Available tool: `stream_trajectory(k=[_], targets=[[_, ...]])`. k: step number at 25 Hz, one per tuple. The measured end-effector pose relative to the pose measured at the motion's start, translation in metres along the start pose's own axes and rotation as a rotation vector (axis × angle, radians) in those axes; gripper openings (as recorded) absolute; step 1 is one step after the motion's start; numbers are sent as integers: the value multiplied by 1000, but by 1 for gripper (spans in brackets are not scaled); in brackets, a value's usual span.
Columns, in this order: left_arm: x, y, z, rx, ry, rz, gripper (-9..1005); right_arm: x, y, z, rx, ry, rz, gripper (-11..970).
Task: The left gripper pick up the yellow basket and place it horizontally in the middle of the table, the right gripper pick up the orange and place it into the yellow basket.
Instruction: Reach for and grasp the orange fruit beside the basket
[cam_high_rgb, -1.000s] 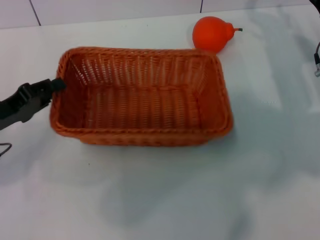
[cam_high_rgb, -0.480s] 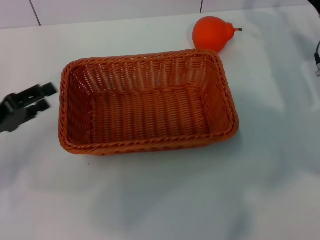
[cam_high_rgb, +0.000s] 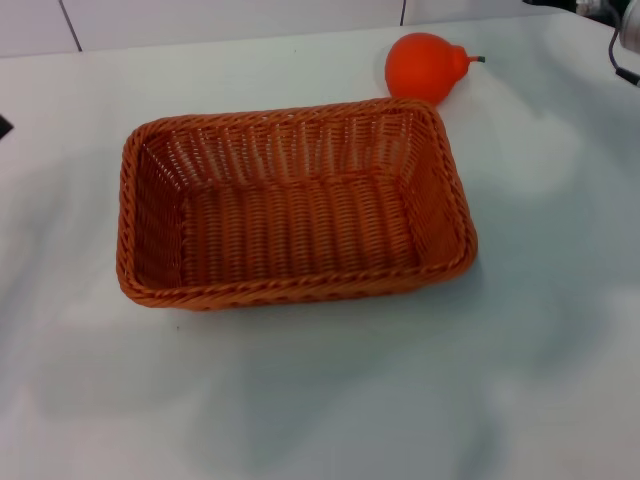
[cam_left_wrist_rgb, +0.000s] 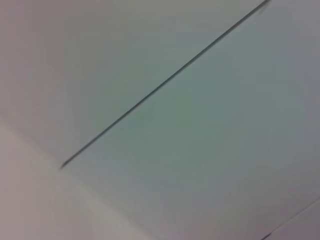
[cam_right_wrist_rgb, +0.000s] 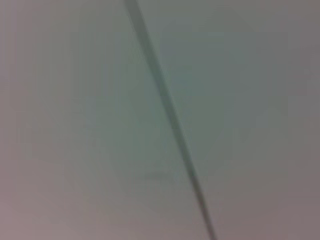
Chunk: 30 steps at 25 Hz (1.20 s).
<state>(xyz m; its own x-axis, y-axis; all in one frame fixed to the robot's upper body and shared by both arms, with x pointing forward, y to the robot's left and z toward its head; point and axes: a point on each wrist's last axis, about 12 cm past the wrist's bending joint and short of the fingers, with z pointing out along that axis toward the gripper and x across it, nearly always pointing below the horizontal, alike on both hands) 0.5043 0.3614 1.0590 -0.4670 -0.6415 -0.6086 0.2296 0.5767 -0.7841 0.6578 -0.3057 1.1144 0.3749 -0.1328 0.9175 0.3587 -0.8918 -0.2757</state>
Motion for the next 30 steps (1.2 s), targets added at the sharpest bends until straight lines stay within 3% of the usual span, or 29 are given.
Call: stream_trajectory(k=[7,13,18,30], targets=[[5,-16,9,99,-160,255,691,32,-21,18,76,-275,-121,852],[16,-23,19,142,-303,421,690,22,-46,42,39,-387,-240,848],[19,-26,24,151,-330,421,690,7,-62,56,-5,-393,-293,846],[19,-27,30,155,-330,407,689,-19,-69,64,-83,-383,-345,839]])
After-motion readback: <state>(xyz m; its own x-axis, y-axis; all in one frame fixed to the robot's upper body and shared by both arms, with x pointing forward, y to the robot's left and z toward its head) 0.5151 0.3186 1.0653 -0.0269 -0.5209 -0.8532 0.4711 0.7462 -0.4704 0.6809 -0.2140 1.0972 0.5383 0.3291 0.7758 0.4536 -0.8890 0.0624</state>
